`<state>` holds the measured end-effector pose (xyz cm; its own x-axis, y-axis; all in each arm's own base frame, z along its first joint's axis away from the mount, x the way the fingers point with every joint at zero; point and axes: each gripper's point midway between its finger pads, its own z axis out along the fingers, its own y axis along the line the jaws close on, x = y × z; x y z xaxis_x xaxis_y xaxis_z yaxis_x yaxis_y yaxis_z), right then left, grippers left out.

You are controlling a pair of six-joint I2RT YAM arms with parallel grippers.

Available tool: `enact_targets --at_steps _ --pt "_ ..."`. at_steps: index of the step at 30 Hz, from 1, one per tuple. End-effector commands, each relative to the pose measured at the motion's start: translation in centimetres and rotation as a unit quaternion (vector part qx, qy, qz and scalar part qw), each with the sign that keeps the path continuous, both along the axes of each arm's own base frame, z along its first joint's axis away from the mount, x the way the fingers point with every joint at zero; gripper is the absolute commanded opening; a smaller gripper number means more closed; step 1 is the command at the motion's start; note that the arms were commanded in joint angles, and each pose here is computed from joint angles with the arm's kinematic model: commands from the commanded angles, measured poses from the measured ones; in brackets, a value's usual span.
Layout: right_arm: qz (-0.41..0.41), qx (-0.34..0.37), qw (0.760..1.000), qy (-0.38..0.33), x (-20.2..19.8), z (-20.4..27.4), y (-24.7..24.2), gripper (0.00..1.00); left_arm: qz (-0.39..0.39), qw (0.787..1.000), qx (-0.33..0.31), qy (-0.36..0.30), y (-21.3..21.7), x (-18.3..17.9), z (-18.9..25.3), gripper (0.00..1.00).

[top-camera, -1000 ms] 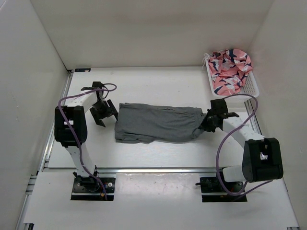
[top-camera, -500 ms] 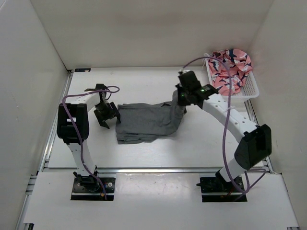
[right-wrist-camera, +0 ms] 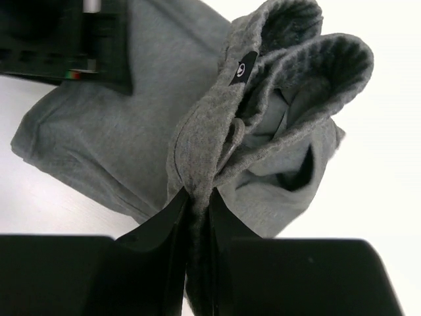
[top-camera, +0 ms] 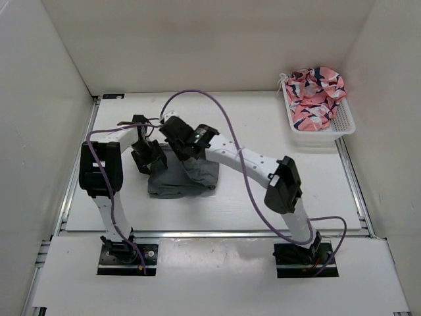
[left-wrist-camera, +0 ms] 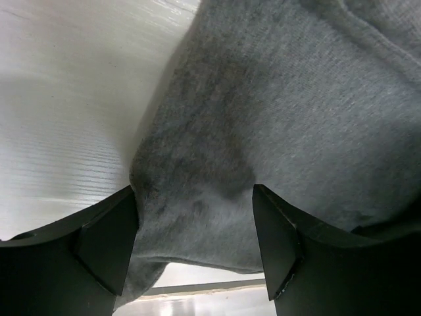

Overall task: Fold and stack the shorts
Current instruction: Fold the shorts

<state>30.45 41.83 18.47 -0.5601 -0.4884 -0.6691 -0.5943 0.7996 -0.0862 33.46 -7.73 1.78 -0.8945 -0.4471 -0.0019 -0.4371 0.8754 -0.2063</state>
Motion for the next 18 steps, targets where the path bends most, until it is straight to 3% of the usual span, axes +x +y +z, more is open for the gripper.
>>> enact_targets --at_steps 1,8,12,13,18 --pt "0.014 -0.016 0.999 -0.025 0.2 0.6 1.5 0.0 0.0 1.0 -0.012 -0.019 -0.7 1.3 -0.1 0.78" --pt "0.02 0.0 0.999 -0.031 -0.7 0.8 3.8 0.0 0.0 1.0 -0.012 -0.019 -0.7 1.2 -0.3 0.77" --pt "-0.02 0.035 0.998 -0.04 0.7 3.4 0.3 0.0 -0.006 1.0 -0.013 -0.024 -1.1 1.4 -0.3 0.76" --pt "-0.031 0.023 0.999 -0.028 0.6 2.1 -1.1 0.0 -0.012 0.999 -0.013 -0.026 -1.6 1.7 -0.3 0.74" --pt "-0.078 0.028 0.996 -0.043 1.7 4.0 -7.1 0.0 -0.04 0.998 -0.024 -0.043 -5.3 2.6 0.7 0.74"
